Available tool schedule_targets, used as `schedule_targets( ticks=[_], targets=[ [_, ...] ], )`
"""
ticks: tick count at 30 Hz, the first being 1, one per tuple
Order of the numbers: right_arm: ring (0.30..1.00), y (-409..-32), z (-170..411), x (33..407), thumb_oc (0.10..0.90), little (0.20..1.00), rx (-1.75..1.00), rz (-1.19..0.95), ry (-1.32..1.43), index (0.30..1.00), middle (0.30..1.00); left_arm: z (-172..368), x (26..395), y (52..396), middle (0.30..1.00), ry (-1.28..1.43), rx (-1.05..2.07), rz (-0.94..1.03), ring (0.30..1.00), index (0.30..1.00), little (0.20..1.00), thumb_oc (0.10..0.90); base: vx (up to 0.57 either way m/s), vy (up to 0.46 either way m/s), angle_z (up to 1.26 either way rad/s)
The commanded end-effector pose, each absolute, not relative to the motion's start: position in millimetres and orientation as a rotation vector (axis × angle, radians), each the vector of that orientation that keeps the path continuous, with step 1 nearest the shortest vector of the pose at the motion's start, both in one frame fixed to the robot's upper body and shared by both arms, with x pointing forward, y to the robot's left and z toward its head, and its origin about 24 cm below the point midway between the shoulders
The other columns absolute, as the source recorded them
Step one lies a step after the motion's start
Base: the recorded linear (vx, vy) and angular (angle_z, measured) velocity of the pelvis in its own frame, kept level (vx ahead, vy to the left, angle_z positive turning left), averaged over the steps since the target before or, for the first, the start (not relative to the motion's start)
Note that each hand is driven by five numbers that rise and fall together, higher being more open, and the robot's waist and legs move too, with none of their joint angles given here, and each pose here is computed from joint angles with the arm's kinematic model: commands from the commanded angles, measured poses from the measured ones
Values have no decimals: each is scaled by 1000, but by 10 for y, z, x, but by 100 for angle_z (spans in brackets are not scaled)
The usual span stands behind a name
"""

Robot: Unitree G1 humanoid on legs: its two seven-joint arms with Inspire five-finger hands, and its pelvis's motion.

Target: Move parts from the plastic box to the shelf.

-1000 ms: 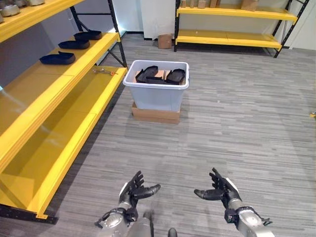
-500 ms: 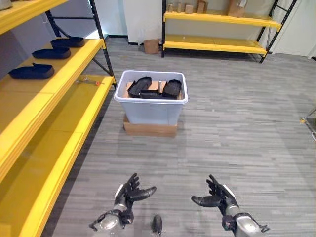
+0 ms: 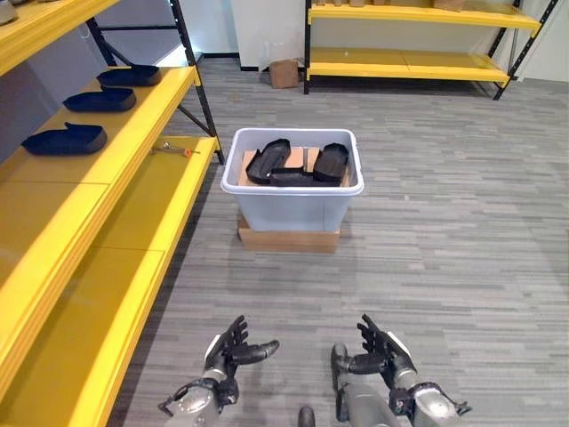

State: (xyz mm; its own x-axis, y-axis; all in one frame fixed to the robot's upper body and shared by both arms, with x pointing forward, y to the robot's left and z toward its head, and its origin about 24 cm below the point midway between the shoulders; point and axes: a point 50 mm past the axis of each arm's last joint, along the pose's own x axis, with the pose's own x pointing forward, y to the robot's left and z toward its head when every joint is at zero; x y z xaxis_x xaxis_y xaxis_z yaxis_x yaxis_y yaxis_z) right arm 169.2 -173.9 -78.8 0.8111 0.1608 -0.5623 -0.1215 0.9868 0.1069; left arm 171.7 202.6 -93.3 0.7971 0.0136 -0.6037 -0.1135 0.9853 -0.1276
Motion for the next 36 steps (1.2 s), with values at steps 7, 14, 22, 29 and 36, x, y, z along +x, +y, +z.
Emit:
schedule_targets(
  ticks=[7, 14, 22, 29, 36],
  targets=[
    [1000, -1825, -312, 2139, 900, 1000, 46, 168, 327, 1000, 1000, -568, 2115, 1895, 1000, 409, -198, -8, 1000, 1000, 1000, 900, 351, -198, 37],
    [1000, -1913, -299, 2158, 900, 1000, 8, 161, 332, 1000, 1000, -585, 2076, 1913, 1000, 423, -211, 3, 1000, 1000, 1000, 900, 198, -164, -18],
    [1000, -1981, -319, 2111, 900, 1000, 5, 111, 335, 1000, 1000, -637, 2022, 1929, 1000, 447, -210, 16, 1000, 1000, 1000, 900, 231, 51, -12],
    [1000, -1960, -378, 2070, 900, 1000, -5, 124, 365, 1000, 1000, -635, 2039, 1931, 1000, 442, -198, 23, 1000, 1000, 1000, 900, 319, 161, -17],
    [1000, -1811, -405, 2058, 900, 1000, 30, 159, 370, 1000, 1000, -558, 2087, 1996, 1000, 400, -207, 55, 1000, 1000, 1000, 900, 306, 225, -30]
  ],
)
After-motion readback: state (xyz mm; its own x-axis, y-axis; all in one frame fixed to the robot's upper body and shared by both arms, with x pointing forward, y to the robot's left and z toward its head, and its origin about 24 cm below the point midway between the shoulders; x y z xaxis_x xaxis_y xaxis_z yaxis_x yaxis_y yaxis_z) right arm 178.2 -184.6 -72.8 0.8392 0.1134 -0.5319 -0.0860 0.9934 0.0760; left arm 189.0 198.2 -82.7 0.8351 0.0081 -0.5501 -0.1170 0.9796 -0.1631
